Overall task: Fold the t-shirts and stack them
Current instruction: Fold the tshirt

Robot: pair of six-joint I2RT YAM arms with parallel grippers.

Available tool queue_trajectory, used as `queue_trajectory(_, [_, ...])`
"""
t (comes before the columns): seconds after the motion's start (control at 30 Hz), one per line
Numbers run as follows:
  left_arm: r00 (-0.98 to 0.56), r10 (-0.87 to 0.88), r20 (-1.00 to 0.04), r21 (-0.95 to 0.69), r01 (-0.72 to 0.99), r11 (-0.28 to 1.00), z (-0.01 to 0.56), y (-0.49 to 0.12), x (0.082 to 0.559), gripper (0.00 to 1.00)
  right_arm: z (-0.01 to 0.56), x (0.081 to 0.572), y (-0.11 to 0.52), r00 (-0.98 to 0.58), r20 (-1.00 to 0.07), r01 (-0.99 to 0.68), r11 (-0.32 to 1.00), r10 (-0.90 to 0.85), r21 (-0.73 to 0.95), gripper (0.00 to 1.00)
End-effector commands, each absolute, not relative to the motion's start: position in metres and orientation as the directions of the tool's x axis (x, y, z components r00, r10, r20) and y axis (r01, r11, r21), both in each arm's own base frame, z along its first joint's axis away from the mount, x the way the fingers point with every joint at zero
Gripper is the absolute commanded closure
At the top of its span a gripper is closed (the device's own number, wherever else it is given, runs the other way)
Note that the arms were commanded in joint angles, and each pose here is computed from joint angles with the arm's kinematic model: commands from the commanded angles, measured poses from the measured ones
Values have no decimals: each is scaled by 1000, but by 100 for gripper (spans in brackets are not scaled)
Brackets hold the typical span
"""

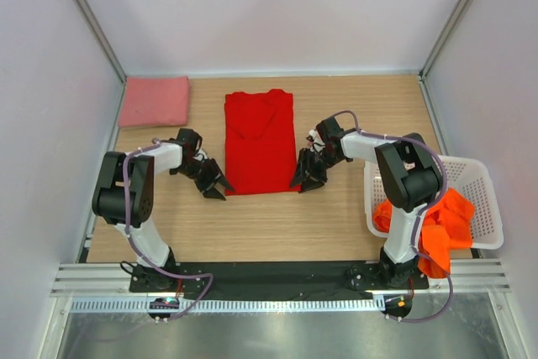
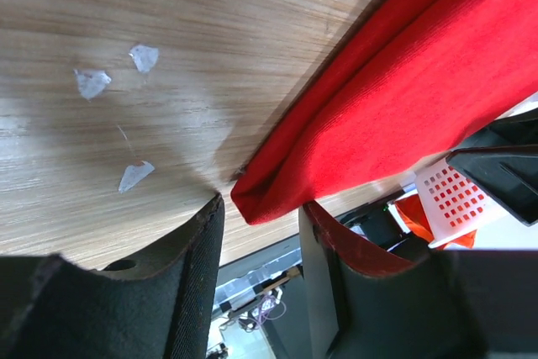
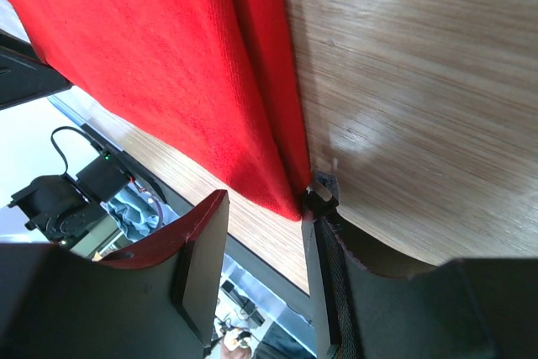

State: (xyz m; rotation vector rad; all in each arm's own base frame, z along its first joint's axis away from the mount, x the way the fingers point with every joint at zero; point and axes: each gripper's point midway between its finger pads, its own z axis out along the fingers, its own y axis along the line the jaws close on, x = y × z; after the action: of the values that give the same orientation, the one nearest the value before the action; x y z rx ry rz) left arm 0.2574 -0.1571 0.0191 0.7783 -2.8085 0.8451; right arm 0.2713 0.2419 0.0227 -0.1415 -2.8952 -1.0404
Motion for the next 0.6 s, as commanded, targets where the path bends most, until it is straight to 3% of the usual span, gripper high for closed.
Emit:
queue_trajectory(0.0, [-873,-457,173,-435,-484,760,-2,-146,266,57,12,282,236,-995,49,97,789,84,606,53])
queue_trajectory(0.37, [-870,-452,198,-431,-491,757,-5,-147,261,66,5,274,226,-995,70,101,821,74,562,54])
queue_trajectory(0.5, [-877,-438,196,-433,-478,764,-7,-148,260,71,6,274,226,-995,69,97,821,70,562,62])
queue_trajectory(0.57, [-883,-429,193,-433,-468,770,-8,-149,260,79,6,274,226,-995,72,98,823,70,559,67])
